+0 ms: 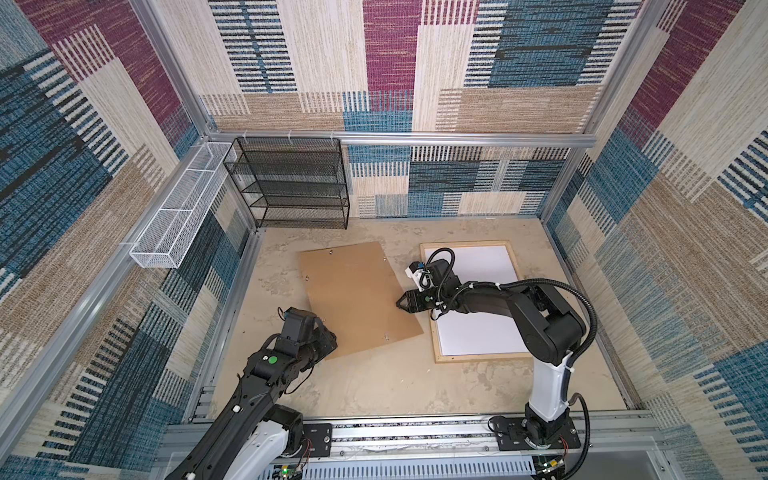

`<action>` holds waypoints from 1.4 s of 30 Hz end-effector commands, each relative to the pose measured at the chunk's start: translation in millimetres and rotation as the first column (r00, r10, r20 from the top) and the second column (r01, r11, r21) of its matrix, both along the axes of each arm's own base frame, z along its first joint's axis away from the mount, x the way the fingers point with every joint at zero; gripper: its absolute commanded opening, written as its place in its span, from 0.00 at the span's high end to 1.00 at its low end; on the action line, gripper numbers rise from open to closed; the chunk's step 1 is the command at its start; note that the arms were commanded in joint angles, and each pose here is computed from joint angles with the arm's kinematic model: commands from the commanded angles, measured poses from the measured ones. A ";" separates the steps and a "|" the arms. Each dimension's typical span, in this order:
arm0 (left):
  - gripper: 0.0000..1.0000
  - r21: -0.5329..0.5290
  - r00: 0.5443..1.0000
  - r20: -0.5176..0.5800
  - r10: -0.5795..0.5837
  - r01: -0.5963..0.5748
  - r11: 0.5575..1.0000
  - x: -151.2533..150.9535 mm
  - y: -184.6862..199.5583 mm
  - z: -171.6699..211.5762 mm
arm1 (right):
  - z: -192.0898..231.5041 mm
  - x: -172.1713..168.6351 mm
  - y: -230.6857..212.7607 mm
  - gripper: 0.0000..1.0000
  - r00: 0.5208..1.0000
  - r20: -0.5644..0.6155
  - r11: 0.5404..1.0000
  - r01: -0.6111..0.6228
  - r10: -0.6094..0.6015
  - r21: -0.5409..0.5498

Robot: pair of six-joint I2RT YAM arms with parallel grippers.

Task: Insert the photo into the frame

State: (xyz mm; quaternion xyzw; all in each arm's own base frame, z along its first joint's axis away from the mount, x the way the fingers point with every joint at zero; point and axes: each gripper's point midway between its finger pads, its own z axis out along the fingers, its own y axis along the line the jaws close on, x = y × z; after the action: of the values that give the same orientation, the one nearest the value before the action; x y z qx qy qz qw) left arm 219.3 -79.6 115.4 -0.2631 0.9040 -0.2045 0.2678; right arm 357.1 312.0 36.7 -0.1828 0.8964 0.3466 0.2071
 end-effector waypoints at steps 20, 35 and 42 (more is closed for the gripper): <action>0.46 -0.083 0.930 0.349 0.119 -0.096 0.992 26.6 13.6 84.7 | -17.9 -41.2 8.4 0.40 0.979 -0.197 0.998 -0.051 0.057 0.035; 0.48 -0.161 0.921 0.383 -0.077 0.148 0.976 54.7 -39.9 107.8 | -16.4 -41.5 10.4 0.40 0.980 -0.190 0.998 -0.050 0.058 0.045; 0.49 -0.151 0.912 0.391 -0.128 0.200 0.968 58.7 -48.6 124.7 | -14.8 -39.1 11.1 0.40 0.982 -0.180 0.998 -0.046 0.054 0.049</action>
State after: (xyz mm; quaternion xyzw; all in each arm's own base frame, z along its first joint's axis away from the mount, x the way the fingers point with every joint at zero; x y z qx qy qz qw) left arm 281.5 -111.6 224.5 -0.2090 0.8333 -0.3207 0.3988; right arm 338.4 330.4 40.2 -0.1858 0.8818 0.3954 0.1773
